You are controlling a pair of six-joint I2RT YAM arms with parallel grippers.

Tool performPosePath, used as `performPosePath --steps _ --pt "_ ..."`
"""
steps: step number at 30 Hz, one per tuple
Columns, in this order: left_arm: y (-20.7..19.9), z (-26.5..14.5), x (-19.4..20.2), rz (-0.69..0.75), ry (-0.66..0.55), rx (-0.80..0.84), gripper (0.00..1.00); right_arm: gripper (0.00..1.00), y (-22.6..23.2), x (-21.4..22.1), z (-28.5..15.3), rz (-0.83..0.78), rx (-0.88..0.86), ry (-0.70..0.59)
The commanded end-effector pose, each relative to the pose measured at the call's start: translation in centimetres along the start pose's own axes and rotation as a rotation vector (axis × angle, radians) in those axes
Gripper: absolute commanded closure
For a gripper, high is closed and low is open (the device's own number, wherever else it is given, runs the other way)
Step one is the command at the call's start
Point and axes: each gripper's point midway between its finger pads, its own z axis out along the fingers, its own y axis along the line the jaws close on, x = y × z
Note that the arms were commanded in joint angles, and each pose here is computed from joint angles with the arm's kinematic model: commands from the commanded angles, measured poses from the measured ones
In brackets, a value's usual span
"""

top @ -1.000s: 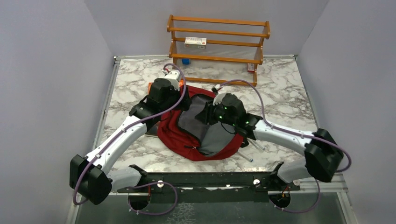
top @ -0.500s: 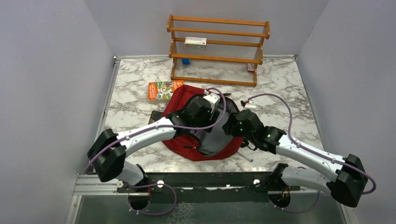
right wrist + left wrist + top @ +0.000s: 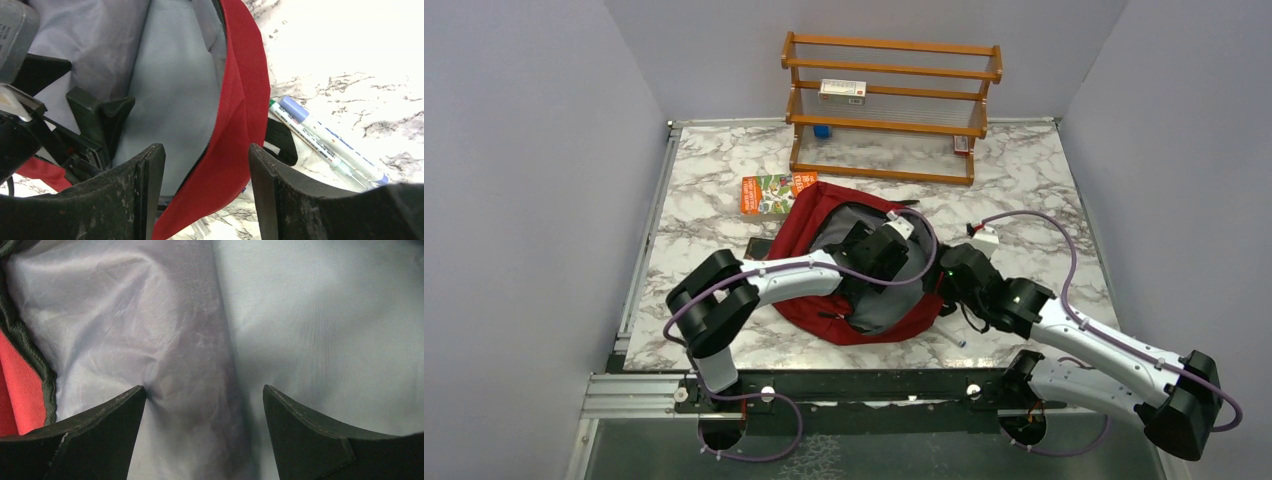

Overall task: Pack the student bag
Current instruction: Adjust the student bag at the center of the board.

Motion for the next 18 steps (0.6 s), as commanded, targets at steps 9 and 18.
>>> performPosePath --steps 9,18 --pt "3.0 1.7 1.3 0.164 0.074 -0.297 0.23 0.31 -0.3 3.8 2.4 0.036 0.002 0.079" --pt "3.1 1.5 1.1 0.148 0.063 -0.304 0.74 0.66 0.0 3.8 2.8 0.022 -0.008 0.075"
